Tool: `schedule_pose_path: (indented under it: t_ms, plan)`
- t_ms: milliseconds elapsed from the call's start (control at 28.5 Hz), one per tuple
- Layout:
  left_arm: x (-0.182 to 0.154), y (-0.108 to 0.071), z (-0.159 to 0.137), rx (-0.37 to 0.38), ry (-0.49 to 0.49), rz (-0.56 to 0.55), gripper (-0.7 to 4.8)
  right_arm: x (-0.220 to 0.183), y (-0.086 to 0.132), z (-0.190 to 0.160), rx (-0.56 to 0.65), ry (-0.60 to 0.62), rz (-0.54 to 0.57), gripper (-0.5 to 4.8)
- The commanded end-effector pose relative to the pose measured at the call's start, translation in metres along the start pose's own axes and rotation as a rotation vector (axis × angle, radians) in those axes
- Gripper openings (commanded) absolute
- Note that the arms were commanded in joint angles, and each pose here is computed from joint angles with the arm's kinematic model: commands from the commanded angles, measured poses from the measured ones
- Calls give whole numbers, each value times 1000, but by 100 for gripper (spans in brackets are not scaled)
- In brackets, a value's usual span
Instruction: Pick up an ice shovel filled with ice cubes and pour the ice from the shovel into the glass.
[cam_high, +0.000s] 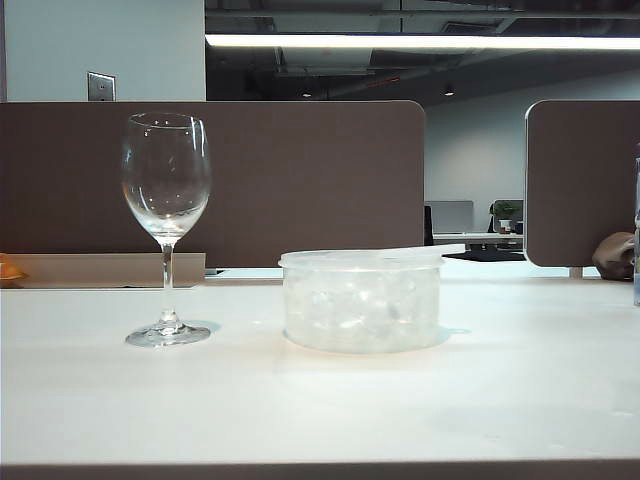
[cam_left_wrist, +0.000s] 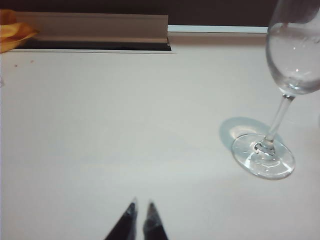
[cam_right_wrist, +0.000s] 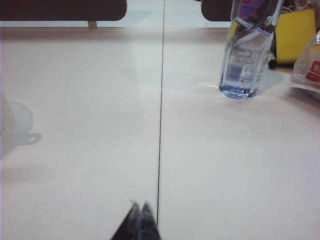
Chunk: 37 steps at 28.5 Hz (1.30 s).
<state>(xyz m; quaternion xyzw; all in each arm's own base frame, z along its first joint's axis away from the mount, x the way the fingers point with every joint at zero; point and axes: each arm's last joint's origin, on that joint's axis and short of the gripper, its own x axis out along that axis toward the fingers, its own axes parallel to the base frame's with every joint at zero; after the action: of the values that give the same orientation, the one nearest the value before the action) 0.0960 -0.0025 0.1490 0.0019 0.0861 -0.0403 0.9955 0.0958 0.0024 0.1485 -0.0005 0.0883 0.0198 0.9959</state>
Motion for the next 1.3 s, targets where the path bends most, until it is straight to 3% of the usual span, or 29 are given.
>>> schedule_pose_path:
  t_ms: [35,1156,1296]
  plan:
    - [0,0,0,4,3,-5,29,0,0,-1,-2,-3,-1,-5]
    - [0,0,0,4,4,-7,29,0,0,-1,-1,-4,-1,-5]
    - [2,-5,-2,11,30,-52,29,0,0,-1,-1,-3,-1,-5]
